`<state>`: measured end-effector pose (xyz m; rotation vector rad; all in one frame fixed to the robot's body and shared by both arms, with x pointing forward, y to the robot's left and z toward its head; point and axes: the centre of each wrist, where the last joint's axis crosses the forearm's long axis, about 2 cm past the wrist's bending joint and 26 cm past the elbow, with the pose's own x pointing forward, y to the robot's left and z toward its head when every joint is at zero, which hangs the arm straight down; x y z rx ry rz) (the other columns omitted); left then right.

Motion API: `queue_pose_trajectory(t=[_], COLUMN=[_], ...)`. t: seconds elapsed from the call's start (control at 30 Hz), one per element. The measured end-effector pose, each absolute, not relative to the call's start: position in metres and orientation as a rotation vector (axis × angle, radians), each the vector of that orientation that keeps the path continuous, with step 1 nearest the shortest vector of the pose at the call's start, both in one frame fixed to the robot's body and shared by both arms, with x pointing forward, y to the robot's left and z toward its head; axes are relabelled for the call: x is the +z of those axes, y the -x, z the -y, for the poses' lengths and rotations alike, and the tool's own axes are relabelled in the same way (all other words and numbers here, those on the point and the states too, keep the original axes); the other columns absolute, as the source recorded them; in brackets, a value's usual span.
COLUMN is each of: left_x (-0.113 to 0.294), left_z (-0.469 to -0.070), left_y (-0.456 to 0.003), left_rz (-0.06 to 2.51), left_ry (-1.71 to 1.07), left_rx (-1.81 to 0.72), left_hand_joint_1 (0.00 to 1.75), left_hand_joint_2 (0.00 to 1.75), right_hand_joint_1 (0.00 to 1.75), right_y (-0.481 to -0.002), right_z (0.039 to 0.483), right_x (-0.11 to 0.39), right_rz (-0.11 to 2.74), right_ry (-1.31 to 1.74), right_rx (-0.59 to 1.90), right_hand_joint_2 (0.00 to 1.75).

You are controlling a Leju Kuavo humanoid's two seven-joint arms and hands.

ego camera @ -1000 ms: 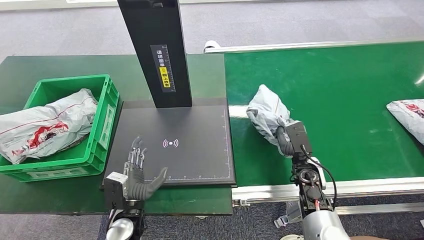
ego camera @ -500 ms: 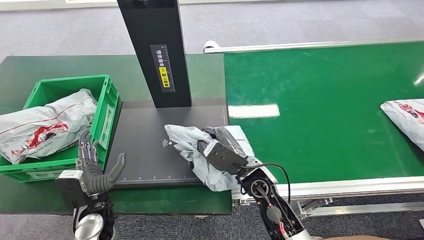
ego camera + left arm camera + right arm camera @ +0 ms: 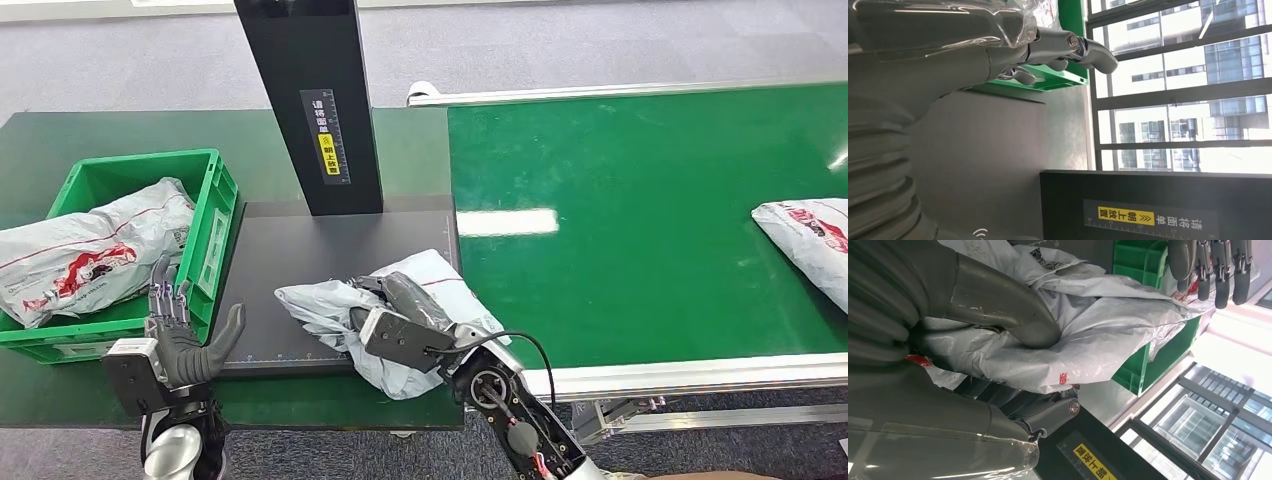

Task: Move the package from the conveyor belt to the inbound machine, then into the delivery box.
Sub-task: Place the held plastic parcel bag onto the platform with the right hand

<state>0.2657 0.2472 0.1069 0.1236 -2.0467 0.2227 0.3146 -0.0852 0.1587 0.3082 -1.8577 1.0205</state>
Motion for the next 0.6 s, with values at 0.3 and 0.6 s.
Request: queue_pose_trajectory(t=[0.3, 0.6], left_x=[0.108, 0.108], left_z=[-0.248, -0.248], left_y=[-0.267, -0.267], left_rz=[2.047, 2.037], left_ry=[-0.116, -0.112], left_rx=[0.237, 0.243], left_hand_joint_1=[0.0, 0.0], left_hand_joint_2=[1.75, 1.75], right_hand_joint_1=[1.75, 1.75], right_y=[-0.323, -0.342], right_z=[0.075, 0.085], right_x=[0.161, 0.151], right_rz=[1.827, 1.781], right_ry=[-0.266, -0.087], right_rx=[1.03, 0.976], right_hand_joint_2=[1.75, 1.75])
